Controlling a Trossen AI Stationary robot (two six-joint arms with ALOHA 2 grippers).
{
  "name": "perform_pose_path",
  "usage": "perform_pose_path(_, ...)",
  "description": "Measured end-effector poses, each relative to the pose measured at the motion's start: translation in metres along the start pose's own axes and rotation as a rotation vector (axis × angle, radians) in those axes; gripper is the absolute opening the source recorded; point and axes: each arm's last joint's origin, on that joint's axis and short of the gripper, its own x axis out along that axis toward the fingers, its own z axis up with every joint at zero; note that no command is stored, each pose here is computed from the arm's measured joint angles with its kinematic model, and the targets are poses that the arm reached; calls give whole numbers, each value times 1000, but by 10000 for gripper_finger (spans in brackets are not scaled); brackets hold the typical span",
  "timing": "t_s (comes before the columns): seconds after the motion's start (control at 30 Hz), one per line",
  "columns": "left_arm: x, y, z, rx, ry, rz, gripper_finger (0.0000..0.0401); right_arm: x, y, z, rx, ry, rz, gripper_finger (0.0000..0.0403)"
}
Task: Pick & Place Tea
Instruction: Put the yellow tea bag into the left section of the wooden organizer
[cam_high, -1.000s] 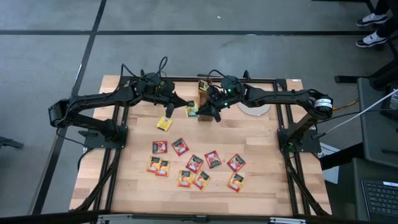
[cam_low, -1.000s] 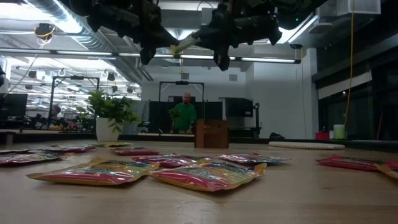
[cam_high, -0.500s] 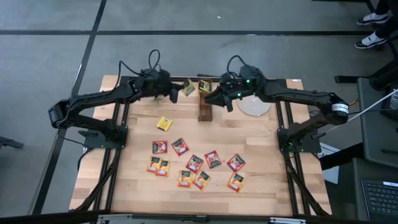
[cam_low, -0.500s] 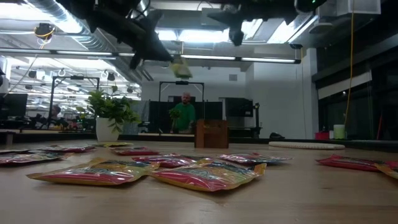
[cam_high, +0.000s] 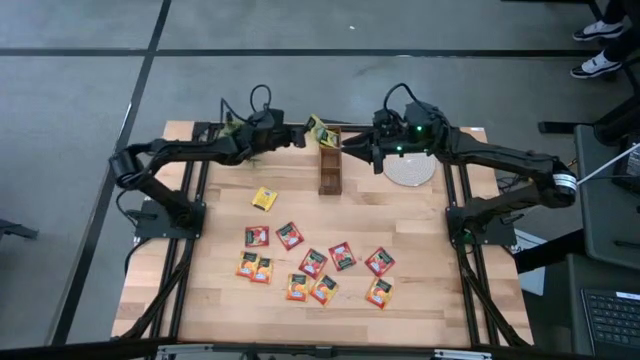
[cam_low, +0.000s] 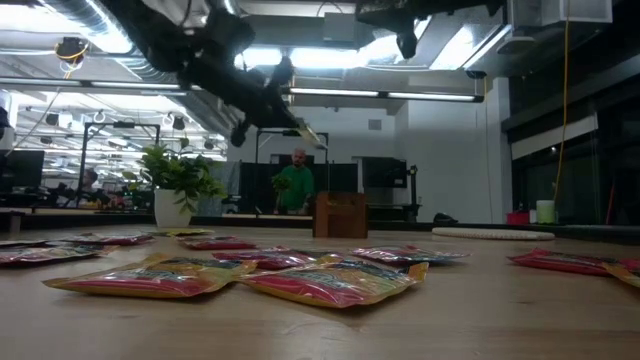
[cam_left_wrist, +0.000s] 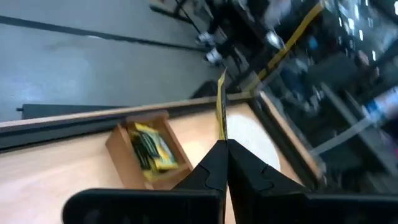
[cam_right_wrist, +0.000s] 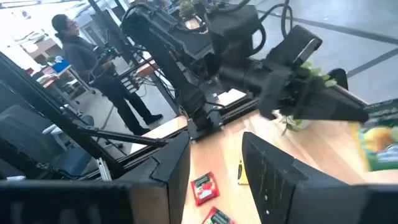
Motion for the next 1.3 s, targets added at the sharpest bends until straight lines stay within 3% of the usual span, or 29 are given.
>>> perform_pose_path(0.3,25,13,-18,-117,-114,114,1,0,-2,-5,14,25,-77,147)
perform_pose_path(0.57,50,-3,-17,-46,-110,116,2,-1,-4,-7,0,32,-135,147)
perform_pose_path(0.77,68,-5,-16,9,-63,222,2,-1,-5,-8,-1,35,-154,147)
perform_pose_path(1.07,85,3,-28,-81,-47,253,2,-1,-8,-11,8,58,-211,147)
perform_pose_path(1.3,86,-2,-42,-70,-37,275,2,-1,-8,-11,8,58,-211,147)
